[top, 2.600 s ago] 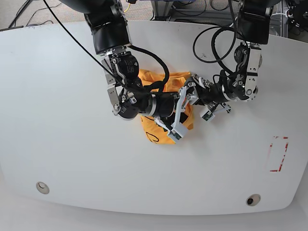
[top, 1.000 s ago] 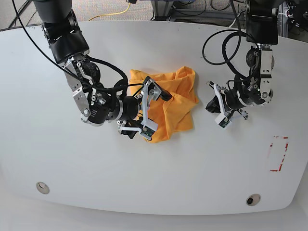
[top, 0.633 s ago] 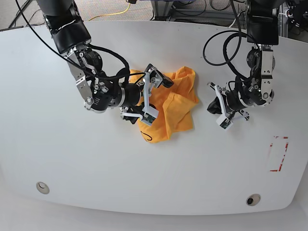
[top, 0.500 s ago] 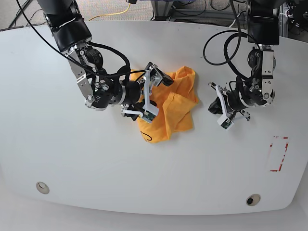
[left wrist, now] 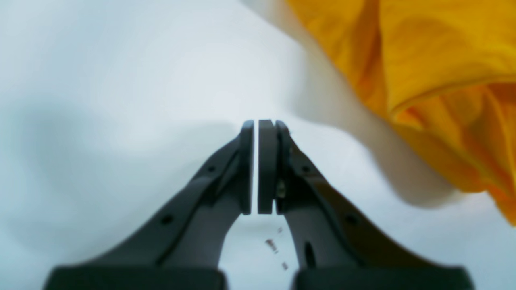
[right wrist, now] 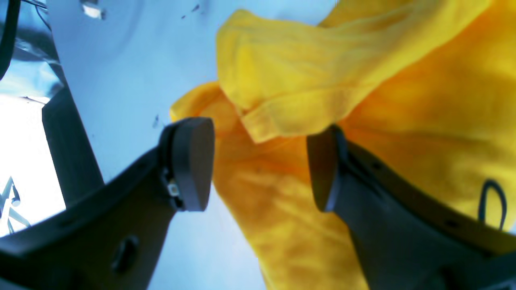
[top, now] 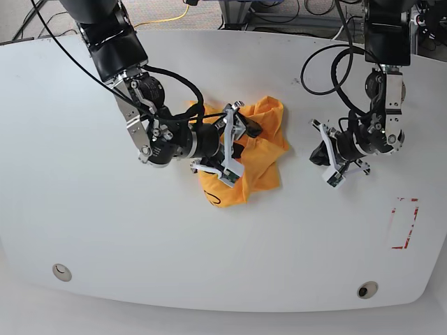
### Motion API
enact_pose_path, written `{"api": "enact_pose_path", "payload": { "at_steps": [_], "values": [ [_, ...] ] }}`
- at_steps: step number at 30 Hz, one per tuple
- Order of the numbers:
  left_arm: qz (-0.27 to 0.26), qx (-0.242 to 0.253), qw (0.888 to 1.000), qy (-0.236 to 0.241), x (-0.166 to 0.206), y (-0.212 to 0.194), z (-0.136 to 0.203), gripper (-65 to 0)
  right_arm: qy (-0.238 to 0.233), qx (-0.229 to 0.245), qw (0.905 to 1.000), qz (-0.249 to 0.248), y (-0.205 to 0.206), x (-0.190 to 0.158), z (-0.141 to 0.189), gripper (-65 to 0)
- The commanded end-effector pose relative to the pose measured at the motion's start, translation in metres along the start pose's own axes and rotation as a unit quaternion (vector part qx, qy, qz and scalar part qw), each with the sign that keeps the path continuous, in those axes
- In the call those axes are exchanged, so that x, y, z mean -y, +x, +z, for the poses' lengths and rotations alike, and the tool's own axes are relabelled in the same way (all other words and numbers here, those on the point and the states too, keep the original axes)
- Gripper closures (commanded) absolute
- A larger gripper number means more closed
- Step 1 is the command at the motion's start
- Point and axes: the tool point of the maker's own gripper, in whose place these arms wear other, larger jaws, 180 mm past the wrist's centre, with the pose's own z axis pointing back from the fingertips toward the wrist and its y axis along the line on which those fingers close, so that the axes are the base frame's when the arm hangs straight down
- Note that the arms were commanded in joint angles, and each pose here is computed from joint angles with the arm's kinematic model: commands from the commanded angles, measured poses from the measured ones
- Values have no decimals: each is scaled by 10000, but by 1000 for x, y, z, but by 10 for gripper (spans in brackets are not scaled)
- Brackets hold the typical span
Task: Layout the t-shirt on the table in an organized manner, then fold the t-shirt properly
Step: 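Open both grippers and pull them back from the folded shirt, then grasp the folded shirt's edges with both grippers and spread it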
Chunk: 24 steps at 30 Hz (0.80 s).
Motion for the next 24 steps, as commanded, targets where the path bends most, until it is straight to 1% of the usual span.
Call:
{"api": "enact_pose_path", "payload": {
  "at_steps": [1,5,11,13,18,24],
  "values": [
    [-94,339,9993,87,-8,23,8,0,56,353,9993,109,33,1,0,-366],
    [-42,540,9984,181,-14,33,18,0,75,484,9987,155,58,5,-4,-368],
    [5,538,9975,460,-35,37,38,0,86,687,9972,278,100,11,-7,-369],
    [12,614,9968,514,-38,42,44,0,123,817,9960,327,115,13,-9,-369],
    [-145,718,9952,649,-44,51,56,0,144,939,9949,342,135,22,-12,-369],
    [-204,675,9952,675,-44,52,59,0,40,927,9950,357,138,32,-6,-369]
  ]
}}
